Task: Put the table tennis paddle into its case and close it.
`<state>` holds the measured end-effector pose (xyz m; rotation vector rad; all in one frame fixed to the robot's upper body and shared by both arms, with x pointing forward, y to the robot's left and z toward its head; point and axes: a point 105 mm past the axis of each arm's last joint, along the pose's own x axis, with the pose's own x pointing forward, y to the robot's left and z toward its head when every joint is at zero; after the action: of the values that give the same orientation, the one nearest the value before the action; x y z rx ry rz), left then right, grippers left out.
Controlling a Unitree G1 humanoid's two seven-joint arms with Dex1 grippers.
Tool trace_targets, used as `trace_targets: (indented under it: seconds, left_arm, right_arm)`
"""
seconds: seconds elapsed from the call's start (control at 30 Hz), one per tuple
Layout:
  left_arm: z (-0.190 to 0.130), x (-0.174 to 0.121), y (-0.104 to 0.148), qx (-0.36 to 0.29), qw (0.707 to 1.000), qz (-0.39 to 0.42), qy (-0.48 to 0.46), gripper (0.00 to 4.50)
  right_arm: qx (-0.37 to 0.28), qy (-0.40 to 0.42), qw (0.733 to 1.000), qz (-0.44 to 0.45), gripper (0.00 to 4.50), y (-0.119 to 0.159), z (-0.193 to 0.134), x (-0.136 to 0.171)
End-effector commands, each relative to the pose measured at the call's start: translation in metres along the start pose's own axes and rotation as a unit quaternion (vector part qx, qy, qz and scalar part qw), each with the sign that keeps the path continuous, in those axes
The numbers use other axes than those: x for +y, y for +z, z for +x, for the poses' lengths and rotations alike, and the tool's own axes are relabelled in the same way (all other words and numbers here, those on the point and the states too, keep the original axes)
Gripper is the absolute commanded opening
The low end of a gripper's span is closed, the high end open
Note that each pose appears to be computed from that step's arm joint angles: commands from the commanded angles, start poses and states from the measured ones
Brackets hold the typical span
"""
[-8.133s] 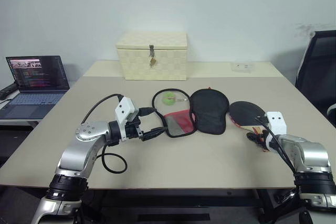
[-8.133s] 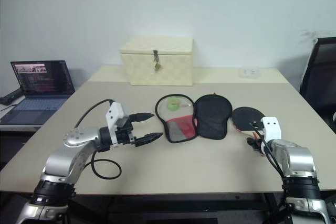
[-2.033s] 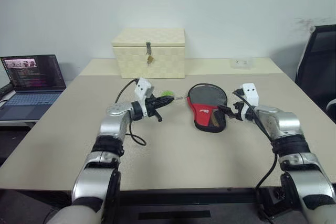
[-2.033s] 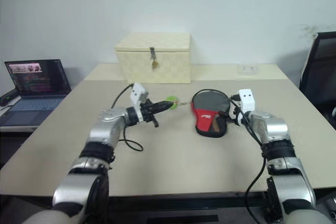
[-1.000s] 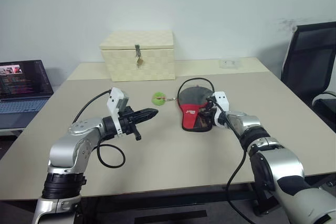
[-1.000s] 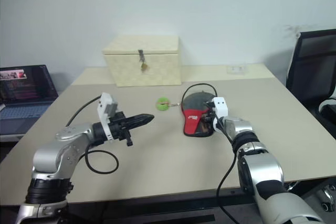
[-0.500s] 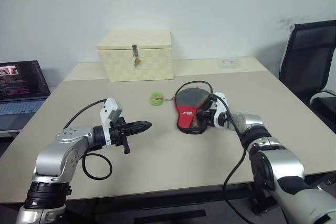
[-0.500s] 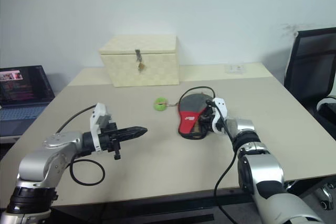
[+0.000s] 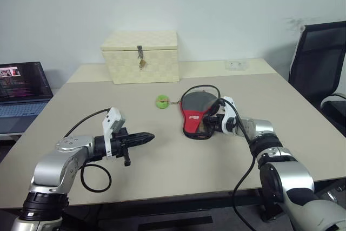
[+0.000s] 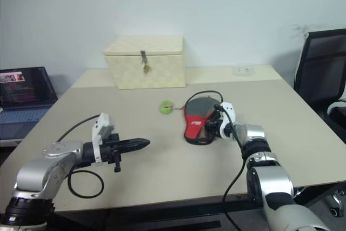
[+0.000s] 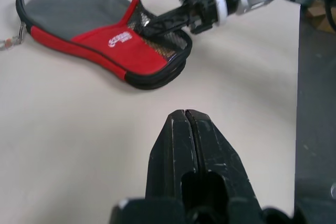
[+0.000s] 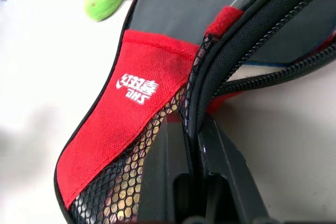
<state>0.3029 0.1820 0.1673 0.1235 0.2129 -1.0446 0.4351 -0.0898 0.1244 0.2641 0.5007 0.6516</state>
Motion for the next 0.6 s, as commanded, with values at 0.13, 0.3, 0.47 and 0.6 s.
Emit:
trace_targets:
  seconds: [0.13,0.3,0.47,0.6]
  left_arm:
    - [-0.012,-0.011,0.0,0.015,0.999,0.025,-0.023,0.0]
    - [-0.014,-0.019,-0.006,0.026,0.998,0.024,-0.043,0.0]
    - [-0.016,-0.027,-0.011,0.034,0.998,0.018,-0.058,0.0]
    - [-0.018,-0.032,-0.014,0.039,0.997,0.013,-0.066,0.0]
  right_arm:
    - [0.012,0.06,0.998,-0.008,0.02,-0.004,-0.017,0.034]
    - [0.037,0.084,0.996,-0.01,0.02,-0.025,-0.038,0.06]
    - [0.055,0.105,0.993,0.0,0.02,-0.047,-0.054,0.089]
    - [0.063,0.113,0.991,0.021,0.02,-0.063,-0.06,0.107]
